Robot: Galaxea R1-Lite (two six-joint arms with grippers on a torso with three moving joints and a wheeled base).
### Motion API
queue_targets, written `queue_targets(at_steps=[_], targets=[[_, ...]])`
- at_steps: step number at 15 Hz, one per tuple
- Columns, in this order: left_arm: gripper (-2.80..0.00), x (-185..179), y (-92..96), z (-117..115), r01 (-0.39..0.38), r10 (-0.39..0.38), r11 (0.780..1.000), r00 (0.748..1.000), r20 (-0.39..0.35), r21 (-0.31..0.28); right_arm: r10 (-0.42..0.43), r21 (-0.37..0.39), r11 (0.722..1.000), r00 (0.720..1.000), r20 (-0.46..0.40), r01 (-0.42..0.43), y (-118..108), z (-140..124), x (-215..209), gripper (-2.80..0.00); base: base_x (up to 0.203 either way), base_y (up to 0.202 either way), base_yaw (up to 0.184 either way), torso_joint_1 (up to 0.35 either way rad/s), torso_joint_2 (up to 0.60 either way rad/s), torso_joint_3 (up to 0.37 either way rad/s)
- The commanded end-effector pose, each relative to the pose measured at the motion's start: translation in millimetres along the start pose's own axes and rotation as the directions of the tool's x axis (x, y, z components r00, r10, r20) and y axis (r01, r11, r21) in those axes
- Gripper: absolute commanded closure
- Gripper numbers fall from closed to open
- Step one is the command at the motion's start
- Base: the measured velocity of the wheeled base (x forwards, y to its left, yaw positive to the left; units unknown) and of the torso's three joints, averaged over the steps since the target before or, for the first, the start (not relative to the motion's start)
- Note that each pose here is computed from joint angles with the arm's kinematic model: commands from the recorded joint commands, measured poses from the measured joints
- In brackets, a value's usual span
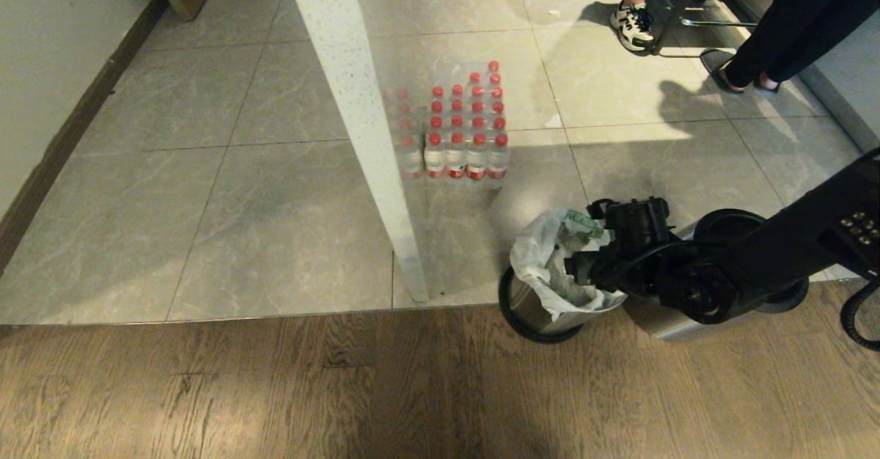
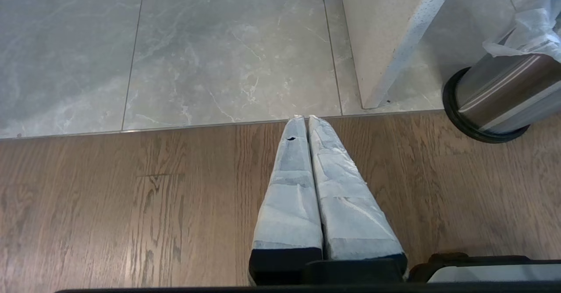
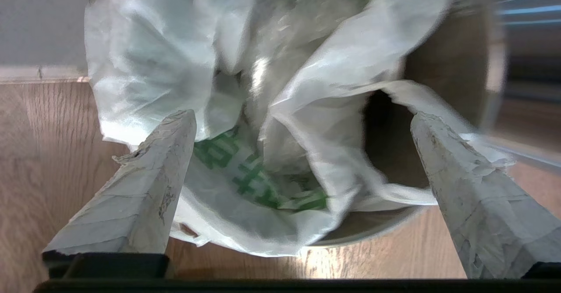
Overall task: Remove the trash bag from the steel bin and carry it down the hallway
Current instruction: Pick up the trash bag
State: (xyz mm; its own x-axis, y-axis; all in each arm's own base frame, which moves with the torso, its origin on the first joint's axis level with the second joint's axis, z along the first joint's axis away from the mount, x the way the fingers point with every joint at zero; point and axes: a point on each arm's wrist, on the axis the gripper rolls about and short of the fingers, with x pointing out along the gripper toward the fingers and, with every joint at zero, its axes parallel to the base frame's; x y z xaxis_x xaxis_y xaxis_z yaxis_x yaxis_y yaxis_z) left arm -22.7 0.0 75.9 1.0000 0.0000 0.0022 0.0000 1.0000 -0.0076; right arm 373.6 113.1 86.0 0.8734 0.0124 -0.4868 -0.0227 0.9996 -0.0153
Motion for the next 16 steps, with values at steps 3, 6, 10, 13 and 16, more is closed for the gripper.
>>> queue_targets(at_steps=[3, 6, 10, 13, 16], targets=[[0.0, 0.0, 0.0, 0.2, 0.0, 0.0, 1.0, 1.0, 0.002, -0.001, -0.039, 0.023, 0.999, 0.999, 0.027, 0.038, -18.7, 9.0, -22.6, -2.8, 0.0, 0.0, 0.0, 0.0, 0.0, 0.0], [0.0, 0.0, 0.0, 0.1, 0.0, 0.0, 1.0, 1.0, 0.001, 0.0, -0.061, 0.041, 0.997, 0.998, 0.019, 0.06, -28.2, 7.6, -26.9, -2.8, 0.0, 0.0, 0.0, 0.0, 0.0, 0.0], [0.0, 0.0, 0.0, 0.2, 0.0, 0.0, 1.0, 1.0, 0.002, 0.0, -0.079, 0.156, 0.984, 0.996, -0.048, 0.086, -36.0, -11.4, -21.4, -2.8, 0.0, 0.0, 0.0, 0.0, 0.0, 0.0], [0.0, 0.0, 0.0, 0.2, 0.0, 0.0, 1.0, 1.0, 0.002, 0.0, -0.077, 0.185, 0.978, 0.993, -0.087, 0.092, -34.3, -22.7, -7.9, -2.8, 0.0, 0.0, 0.0, 0.0, 0.0, 0.0], [0.0, 0.0, 0.0, 0.1, 0.0, 0.0, 1.0, 1.0, 0.001, 0.0, -0.073, 0.224, 0.97, 0.993, -0.097, 0.093, -33.0, -27.4, 2.6, -2.8, 0.0, 0.0, 0.0, 0.0, 0.0, 0.0]])
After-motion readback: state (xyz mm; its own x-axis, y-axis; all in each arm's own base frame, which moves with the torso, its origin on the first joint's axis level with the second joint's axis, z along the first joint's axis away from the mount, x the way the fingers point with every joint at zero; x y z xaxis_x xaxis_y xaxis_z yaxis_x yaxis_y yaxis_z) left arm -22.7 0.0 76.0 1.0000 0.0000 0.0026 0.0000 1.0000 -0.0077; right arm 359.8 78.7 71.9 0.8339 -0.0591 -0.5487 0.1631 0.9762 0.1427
